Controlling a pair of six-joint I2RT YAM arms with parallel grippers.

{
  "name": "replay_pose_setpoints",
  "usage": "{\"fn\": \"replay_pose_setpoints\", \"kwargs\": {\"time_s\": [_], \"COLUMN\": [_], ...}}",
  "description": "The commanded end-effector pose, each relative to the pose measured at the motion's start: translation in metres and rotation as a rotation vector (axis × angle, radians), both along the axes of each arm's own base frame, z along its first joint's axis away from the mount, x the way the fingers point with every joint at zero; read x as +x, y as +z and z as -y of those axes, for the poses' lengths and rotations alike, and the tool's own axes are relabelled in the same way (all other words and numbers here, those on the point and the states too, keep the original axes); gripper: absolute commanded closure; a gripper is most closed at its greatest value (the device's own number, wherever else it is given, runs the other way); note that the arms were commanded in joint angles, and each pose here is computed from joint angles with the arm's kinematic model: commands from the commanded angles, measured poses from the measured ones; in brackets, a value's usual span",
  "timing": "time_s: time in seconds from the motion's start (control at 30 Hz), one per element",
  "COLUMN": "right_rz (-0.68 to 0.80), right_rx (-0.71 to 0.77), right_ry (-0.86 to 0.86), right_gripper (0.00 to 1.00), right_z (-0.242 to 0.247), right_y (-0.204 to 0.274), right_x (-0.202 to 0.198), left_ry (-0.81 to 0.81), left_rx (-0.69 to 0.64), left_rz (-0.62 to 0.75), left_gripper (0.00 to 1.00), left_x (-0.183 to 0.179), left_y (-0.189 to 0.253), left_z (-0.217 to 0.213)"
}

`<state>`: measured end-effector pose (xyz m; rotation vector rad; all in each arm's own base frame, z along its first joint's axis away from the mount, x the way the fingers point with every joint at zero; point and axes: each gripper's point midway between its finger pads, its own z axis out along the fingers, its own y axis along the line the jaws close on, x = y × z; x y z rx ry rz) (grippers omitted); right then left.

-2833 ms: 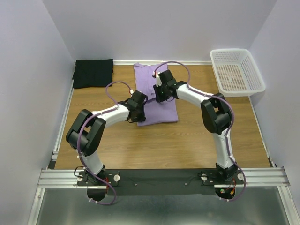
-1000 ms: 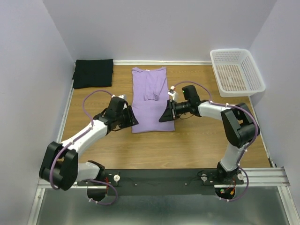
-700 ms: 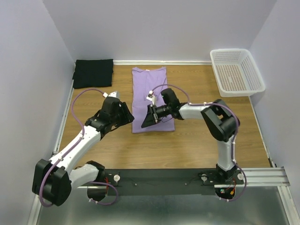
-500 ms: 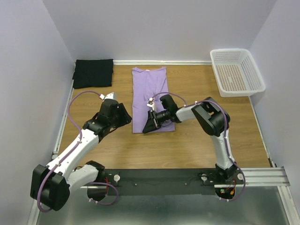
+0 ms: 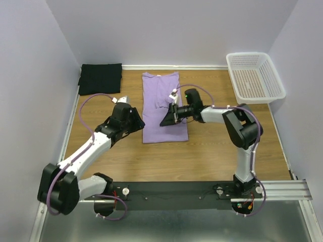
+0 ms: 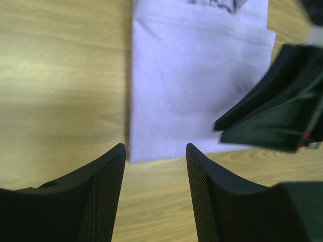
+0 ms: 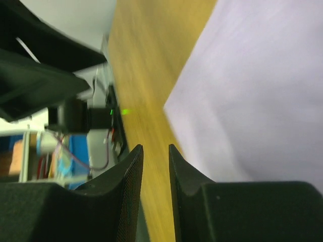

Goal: Fold and stack the t-shirts
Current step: Fold the tshirt

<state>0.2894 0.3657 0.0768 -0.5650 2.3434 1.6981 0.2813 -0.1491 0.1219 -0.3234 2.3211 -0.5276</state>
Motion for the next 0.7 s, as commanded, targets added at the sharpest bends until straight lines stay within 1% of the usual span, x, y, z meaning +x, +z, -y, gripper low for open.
{"fn": "replay_pose_setpoints", "kwargs": {"time_s": [0.0, 0.03, 0.07, 0.1, 0.13, 0.2, 0.23, 0.3, 0.33, 0.37, 0.4, 0.43, 0.47, 0.5, 0.67], "right_rz": [0.043, 0.039, 0.050, 0.049, 0.046, 0.040, 0.039, 0.020, 0.014, -0.004, -0.026, -0.041, -0.050, -0.068, -0.108], "right_rx": [0.013, 0.012, 0.019, 0.028, 0.028, 0.024, 0.021, 0.010, 0.008, 0.005, 0.001, -0.005, -0.009, -0.022, -0.065], "right_ry": [-0.129, -0.144, -0.173, -0.174, -0.186, -0.222, -0.234, -0.267, -0.281, -0.285, -0.285, -0.296, -0.299, -0.308, -0.362], "right_gripper": [0.66, 0.66, 0.66, 0.66, 0.66, 0.66, 0.66, 0.66, 0.66, 0.66, 0.66, 0.66, 0.66, 0.66, 0.66], "right_z": [0.041, 0.048, 0.060, 0.065, 0.069, 0.080, 0.083, 0.093, 0.098, 0.100, 0.101, 0.106, 0.106, 0.109, 0.126], "right_y": [0.012, 0.009, 0.011, 0.011, 0.009, 0.002, -0.001, -0.013, -0.018, -0.025, -0.036, -0.044, -0.050, -0.062, -0.087], "right_x": [0.055, 0.062, 0.076, 0.080, 0.086, 0.103, 0.108, 0.121, 0.127, 0.129, 0.132, 0.134, 0.135, 0.135, 0.136], "left_ry": [-0.076, -0.084, -0.084, -0.084, -0.081, -0.071, -0.070, -0.067, -0.062, -0.058, -0.057, -0.045, -0.039, -0.031, -0.007], "left_rx": [-0.066, -0.054, -0.061, -0.053, -0.033, -0.035, -0.016, -0.020, -0.013, -0.020, -0.023, -0.025, -0.035, -0.033, -0.044], "left_rz": [0.101, 0.067, 0.095, 0.096, 0.055, 0.067, 0.024, 0.023, -0.026, -0.027, -0.045, -0.090, -0.096, -0.125, -0.164], "left_gripper": [0.44, 0.46, 0.49, 0.54, 0.57, 0.62, 0.64, 0.65, 0.66, 0.67, 0.67, 0.68, 0.69, 0.69, 0.70], "left_x": [0.040, 0.048, 0.062, 0.070, 0.079, 0.100, 0.107, 0.125, 0.131, 0.140, 0.143, 0.147, 0.151, 0.152, 0.152], "left_y": [0.029, 0.016, 0.027, 0.026, 0.007, 0.010, -0.010, -0.014, -0.036, -0.038, -0.045, -0.065, -0.068, -0.082, -0.097], "left_z": [0.028, 0.033, 0.038, 0.040, 0.042, 0.044, 0.043, 0.045, 0.041, 0.041, 0.041, 0.036, 0.036, 0.032, 0.023]}}
